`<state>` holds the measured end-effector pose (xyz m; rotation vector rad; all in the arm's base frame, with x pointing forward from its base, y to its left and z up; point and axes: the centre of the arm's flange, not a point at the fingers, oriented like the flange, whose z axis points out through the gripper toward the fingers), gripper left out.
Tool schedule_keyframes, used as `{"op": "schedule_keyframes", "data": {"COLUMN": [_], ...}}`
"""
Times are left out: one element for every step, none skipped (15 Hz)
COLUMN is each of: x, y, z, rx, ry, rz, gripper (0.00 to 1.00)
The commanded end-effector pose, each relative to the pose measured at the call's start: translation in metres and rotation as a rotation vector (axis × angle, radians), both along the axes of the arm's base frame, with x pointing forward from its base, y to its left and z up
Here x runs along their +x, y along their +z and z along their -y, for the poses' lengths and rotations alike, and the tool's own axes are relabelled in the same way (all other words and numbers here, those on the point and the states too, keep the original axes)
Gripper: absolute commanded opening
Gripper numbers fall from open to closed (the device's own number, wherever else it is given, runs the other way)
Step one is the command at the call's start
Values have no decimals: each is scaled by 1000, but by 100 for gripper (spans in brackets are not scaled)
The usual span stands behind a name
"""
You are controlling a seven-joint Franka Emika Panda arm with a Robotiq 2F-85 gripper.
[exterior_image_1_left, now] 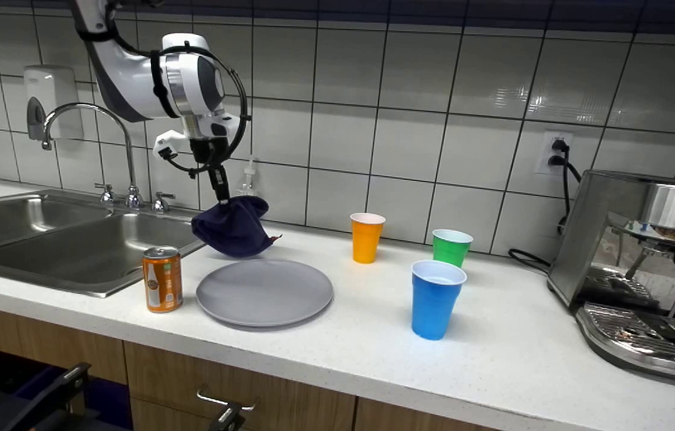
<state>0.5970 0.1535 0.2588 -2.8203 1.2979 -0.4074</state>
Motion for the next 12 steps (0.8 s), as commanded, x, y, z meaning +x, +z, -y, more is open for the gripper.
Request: {"op": "schedule_keyframes", "data": {"x": [14, 14, 15, 15, 16, 17, 18, 18, 19, 19, 19, 18], "y": [-10, -14, -17, -21, -23, -26, -29, -31, -33, -35, -38, -39], "z": [-12, -12, -12, -12, -11, -11, -10, -9, -8, -6, -4, -2], "rx": [-22, -21, -23, -25, -28, -31, -33, -38, -41, -45, -51, -54], "ry": [-22, -24, -26, -27, -29, -31, -33, -36, -38, -41, -43, -44], "rz": [3, -4, -10, -15, -18, -20, -23, -24, -25, -27, -31, -36], "gripper": [3, 3, 3, 3, 3, 3, 3, 3, 3, 3, 3, 3]}}
